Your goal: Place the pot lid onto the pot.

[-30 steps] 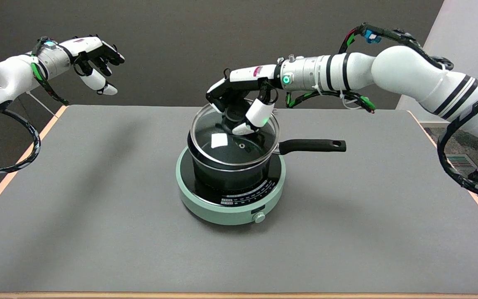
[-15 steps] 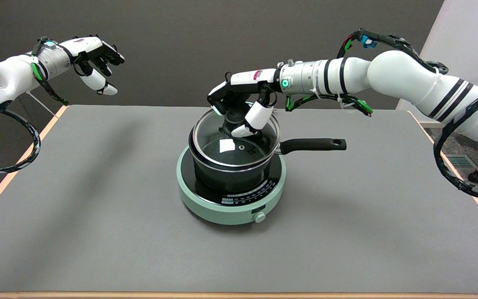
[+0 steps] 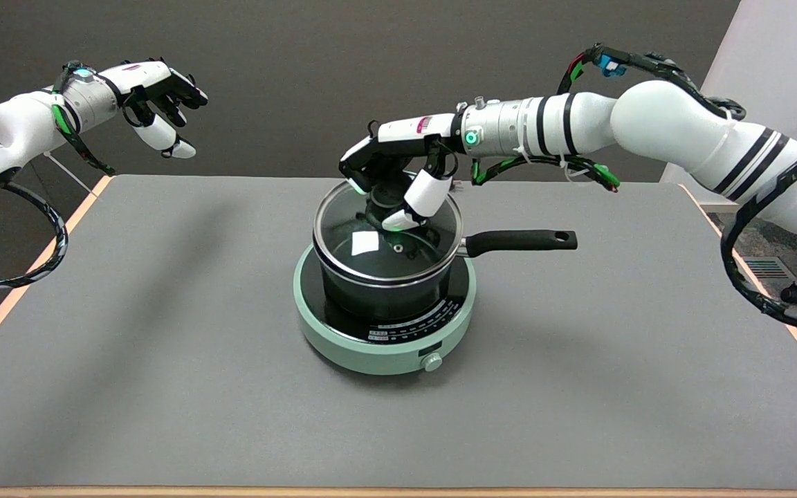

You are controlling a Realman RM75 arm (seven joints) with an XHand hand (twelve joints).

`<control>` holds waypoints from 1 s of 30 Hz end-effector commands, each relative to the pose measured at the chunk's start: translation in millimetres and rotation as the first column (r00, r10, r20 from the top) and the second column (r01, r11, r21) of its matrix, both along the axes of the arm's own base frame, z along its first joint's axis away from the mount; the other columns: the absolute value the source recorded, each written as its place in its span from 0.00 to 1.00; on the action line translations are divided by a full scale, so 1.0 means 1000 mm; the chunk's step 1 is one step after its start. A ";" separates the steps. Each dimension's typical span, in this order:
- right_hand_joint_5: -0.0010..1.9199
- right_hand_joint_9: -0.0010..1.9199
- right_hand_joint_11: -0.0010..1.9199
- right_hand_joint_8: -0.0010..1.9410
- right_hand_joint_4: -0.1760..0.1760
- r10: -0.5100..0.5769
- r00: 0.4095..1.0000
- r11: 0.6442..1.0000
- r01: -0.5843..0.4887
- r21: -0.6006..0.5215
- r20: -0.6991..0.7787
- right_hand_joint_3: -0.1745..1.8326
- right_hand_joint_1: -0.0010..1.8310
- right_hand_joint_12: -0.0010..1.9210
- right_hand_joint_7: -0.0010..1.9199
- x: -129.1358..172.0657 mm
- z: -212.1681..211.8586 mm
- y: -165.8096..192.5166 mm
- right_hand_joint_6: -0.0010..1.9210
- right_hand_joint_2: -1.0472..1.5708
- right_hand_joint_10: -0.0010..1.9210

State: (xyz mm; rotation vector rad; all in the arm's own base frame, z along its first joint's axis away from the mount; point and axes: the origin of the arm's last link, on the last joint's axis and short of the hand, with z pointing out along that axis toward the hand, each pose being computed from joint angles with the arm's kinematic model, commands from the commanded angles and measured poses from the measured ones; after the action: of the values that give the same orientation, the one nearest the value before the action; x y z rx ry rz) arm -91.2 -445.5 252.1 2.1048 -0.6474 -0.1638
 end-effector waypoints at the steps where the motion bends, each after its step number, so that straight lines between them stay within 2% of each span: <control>1: 0.24 0.44 0.36 0.88 0.91 0.026 1.000 0.998 -0.027 0.056 0.013 0.60 0.74 1.00 0.42 0.021 -0.012 0.017 0.96 0.69 1.00; 30: 0.23 0.45 0.35 0.89 0.91 0.013 1.000 0.999 -0.013 0.042 0.010 0.61 0.74 1.00 0.42 0.015 -0.011 0.012 0.96 0.69 1.00</control>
State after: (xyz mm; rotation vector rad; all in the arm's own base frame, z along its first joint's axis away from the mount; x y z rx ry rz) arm -72.3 -428.7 243.9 2.1596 -0.6262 -0.1626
